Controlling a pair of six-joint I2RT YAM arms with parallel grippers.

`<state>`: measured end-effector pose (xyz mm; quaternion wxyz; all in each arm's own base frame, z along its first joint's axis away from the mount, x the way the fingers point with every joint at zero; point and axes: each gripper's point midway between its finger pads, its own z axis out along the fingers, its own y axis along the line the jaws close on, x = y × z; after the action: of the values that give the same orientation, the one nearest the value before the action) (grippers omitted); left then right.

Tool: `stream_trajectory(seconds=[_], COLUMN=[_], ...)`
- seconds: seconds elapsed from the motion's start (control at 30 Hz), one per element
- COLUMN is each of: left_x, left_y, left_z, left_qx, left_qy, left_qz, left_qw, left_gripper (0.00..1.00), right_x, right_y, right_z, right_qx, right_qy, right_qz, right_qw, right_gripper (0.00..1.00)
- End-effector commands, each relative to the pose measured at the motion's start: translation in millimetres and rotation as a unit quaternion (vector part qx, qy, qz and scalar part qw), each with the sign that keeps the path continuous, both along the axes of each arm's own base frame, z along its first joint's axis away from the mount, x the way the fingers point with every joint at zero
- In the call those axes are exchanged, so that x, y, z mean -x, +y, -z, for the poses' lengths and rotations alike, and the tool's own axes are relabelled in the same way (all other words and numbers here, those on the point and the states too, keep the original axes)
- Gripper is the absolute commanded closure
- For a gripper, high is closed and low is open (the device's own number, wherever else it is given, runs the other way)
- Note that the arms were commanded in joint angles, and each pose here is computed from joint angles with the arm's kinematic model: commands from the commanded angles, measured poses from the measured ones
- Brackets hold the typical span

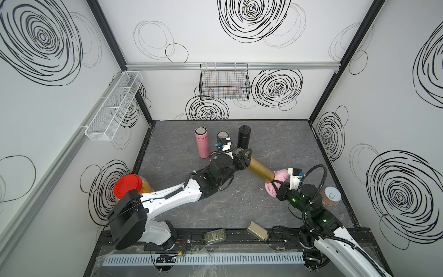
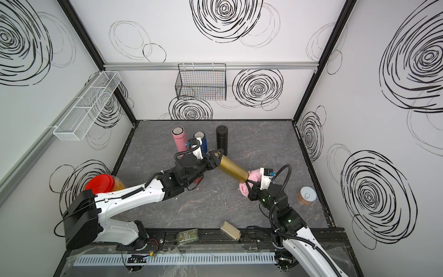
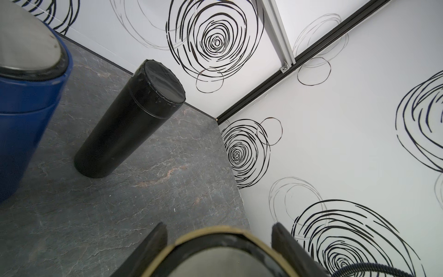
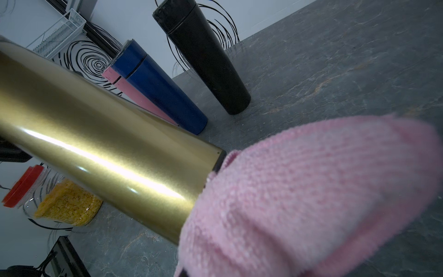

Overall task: Wipe the surface of the thermos
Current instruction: Wipe the dirt from the surface of the thermos.

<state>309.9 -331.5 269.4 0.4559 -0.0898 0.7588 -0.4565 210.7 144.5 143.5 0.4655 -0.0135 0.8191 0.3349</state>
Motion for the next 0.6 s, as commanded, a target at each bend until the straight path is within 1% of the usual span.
stream_trajectory(seconds=[0.0, 0.07, 0.13, 0.2, 0.27, 0.33, 0.4, 0.5, 0.57], left_x=[3.4, 2.4, 1.1, -1.2, -3.0, -5.9, -8.2, -13.8, -17.1], left_y=[1.4, 0.7, -2.7, -7.2, -10.3, -11.6, -13.2, -12.6, -13.5], left_z=[-45.0, -42.8, -39.2, -43.7, -42.4, -42.7, -43.3, -46.1, -46.1], left_qx=[0.054, 0.056, 0.060, 0.081, 0.086, 0.086, 0.083, 0.069, 0.042], left_qy=[-0.041, -0.041, -0.038, -0.042, -0.041, -0.042, -0.043, -0.050, -0.051], left_qz=[0.004, 0.001, 0.006, 0.014, 0.017, 0.014, 0.013, 0.005, -0.002], left_qw=[0.998, 0.998, 0.997, 0.996, 0.995, 0.995, 0.996, 0.996, 0.998], left_gripper=[1.00, 1.00, 1.00, 1.00, 1.00, 1.00, 1.00, 1.00, 1.00], right_x=[-1.9, 0.7, 6.0, 13.2, 20.8, 29.8, 39.2, 42.6, 41.4], right_y=[9.7, 18.0, 29.9, 40.0, 48.1, 56.3, 62.9, 57.7, 48.5], right_z=[-24.8, -27.7, -27.1, -14.0, -0.9, 10.7, 21.5, 35.5, 39.6], right_qx=[-0.029, -0.059, -0.086, -0.092, -0.089, -0.079, -0.055, -0.017, -0.002], right_qy=[-0.033, -0.040, -0.052, -0.040, -0.017, 0.007, 0.018, 0.047, 0.057], right_qz=[-0.021, -0.041, -0.076, -0.109, -0.136, -0.160, -0.180, -0.160, -0.138], right_qw=[0.999, 0.997, 0.992, 0.989, 0.987, 0.984, 0.982, 0.986, 0.989], right_gripper=[1.00, 1.00, 1.00, 1.00, 1.00, 1.00, 1.00, 1.00, 1.00])
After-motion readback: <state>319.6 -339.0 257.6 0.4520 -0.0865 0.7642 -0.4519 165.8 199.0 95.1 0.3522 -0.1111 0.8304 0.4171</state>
